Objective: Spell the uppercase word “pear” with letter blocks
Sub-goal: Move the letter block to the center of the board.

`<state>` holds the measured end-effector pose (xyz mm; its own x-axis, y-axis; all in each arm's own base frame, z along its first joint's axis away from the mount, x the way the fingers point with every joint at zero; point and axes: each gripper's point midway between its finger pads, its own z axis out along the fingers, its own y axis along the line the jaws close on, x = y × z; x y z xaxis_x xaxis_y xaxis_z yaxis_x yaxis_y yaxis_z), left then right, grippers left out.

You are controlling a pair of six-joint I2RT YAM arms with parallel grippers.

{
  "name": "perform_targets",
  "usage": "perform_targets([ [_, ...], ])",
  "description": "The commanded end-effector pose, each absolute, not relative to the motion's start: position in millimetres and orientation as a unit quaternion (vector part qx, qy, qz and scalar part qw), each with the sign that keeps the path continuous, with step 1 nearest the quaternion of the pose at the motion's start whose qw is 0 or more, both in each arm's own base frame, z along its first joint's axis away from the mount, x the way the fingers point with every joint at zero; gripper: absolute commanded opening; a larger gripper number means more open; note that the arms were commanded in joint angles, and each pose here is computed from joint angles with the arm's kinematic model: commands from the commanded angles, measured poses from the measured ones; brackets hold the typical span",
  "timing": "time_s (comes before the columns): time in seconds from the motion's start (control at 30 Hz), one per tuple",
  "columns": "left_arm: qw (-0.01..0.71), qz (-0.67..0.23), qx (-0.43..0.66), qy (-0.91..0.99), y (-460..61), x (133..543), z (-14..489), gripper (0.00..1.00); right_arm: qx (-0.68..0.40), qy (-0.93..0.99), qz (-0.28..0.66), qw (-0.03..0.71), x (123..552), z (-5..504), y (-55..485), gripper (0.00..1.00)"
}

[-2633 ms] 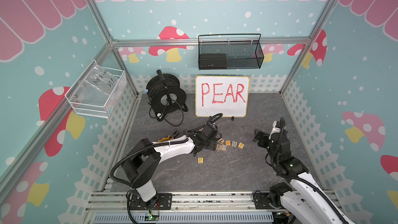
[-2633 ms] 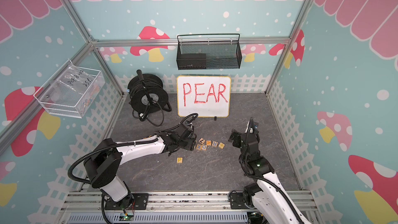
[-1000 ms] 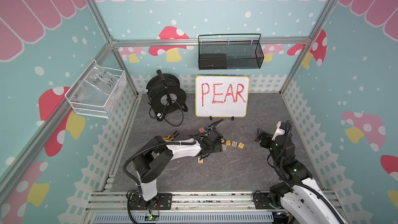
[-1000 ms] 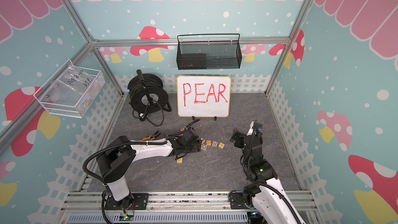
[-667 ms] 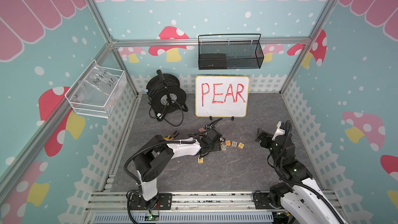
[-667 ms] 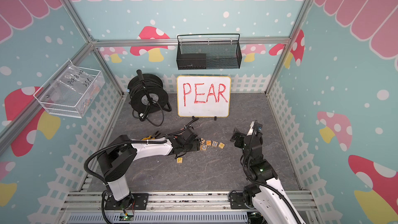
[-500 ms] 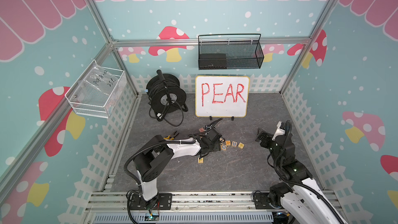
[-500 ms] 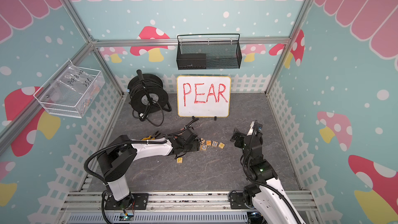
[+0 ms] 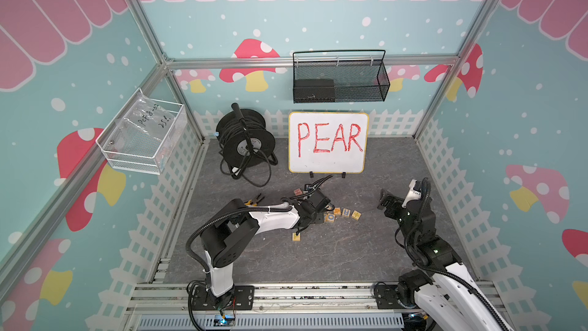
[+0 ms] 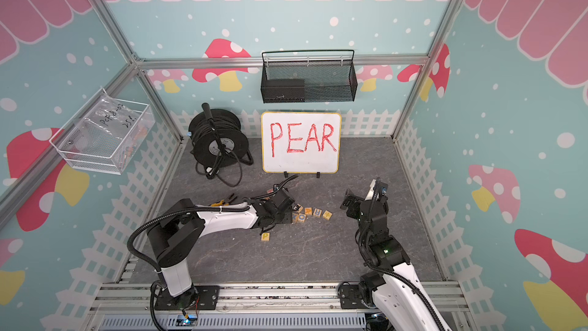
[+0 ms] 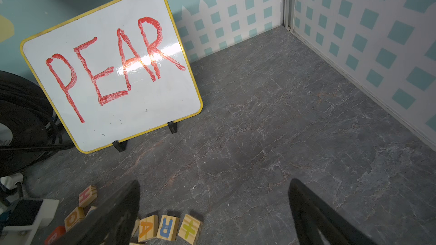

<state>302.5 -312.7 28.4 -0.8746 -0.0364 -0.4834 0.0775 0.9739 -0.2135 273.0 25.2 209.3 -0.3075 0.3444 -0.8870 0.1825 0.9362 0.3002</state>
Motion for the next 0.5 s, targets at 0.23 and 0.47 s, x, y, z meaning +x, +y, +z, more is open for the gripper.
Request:
perform_targets([
  [0.23, 0.239, -0.045, 0.042, 0.969, -303.7, 291.7, 12.4, 0.51, 0.17, 0.81, 0.059, 0.558, 270.6, 199.6, 20.2, 0.99],
  [0.47, 0.244, -0.05, 0.042, 0.967, -304.3, 292.6, 16.8, 0.49, 0.17, 0.81, 0.058, 0.558, 270.7, 199.3, 19.9, 0.99],
])
